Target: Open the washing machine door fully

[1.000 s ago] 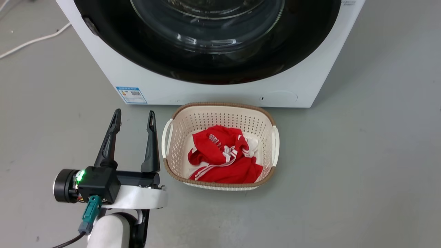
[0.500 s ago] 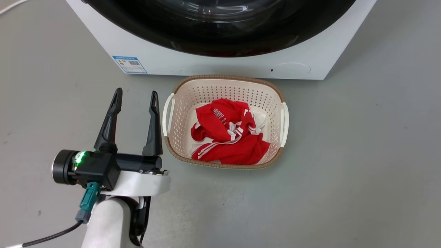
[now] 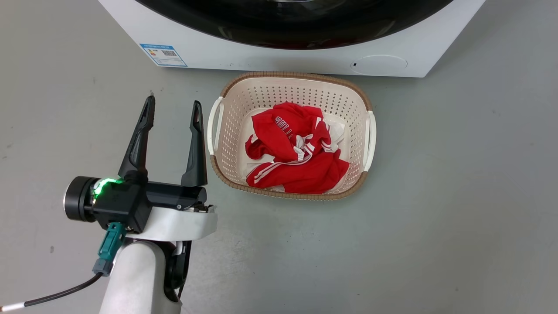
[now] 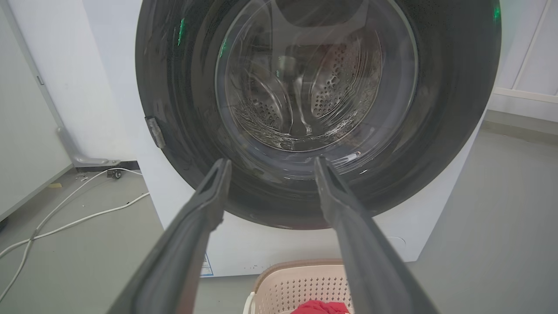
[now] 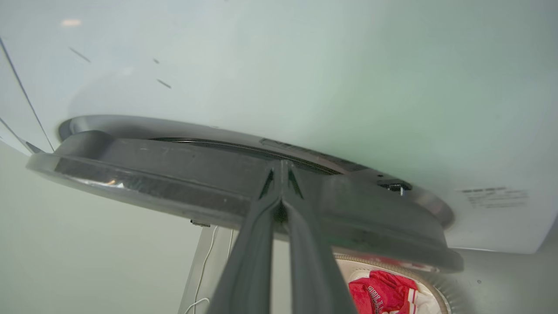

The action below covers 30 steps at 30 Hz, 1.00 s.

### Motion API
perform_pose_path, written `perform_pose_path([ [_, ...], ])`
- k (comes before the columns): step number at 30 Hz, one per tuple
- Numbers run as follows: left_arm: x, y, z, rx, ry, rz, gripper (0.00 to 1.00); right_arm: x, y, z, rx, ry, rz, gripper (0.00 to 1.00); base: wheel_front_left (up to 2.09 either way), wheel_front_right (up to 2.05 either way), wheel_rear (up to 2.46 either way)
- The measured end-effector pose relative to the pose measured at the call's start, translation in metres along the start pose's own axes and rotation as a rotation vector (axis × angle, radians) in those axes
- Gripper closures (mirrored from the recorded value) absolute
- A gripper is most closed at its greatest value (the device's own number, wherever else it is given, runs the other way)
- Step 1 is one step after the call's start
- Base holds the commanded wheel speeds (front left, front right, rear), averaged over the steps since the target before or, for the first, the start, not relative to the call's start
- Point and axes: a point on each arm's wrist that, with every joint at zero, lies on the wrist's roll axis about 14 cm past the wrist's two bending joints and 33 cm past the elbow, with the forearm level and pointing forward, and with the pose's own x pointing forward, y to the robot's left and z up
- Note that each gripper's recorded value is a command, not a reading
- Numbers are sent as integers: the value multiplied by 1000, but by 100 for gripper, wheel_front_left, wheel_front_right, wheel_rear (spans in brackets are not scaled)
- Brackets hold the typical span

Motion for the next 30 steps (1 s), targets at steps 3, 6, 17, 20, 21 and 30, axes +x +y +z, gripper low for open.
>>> perform_pose_path([
  [3,1,0,-2,0,3,1,0,2,1,-2,40,12,16,100,0,0,0],
  [6,1,-1,-2,-1,5,-1,0,2,2,-4,86,26,30,100,0,0,0],
  [17,2,-3,4,-8,-10,-1,0,-2,23,-17,115,120,79,100,0,0,0],
  [20,1,-3,7,-10,-15,-2,0,-7,25,-25,117,161,85,100,0,0,0],
  [21,1,-3,8,-10,-18,-3,0,-8,26,-27,118,175,89,100,0,0,0],
  [30,-8,-4,24,-9,-44,1,0,-32,41,-60,108,323,126,100,0,0,0],
])
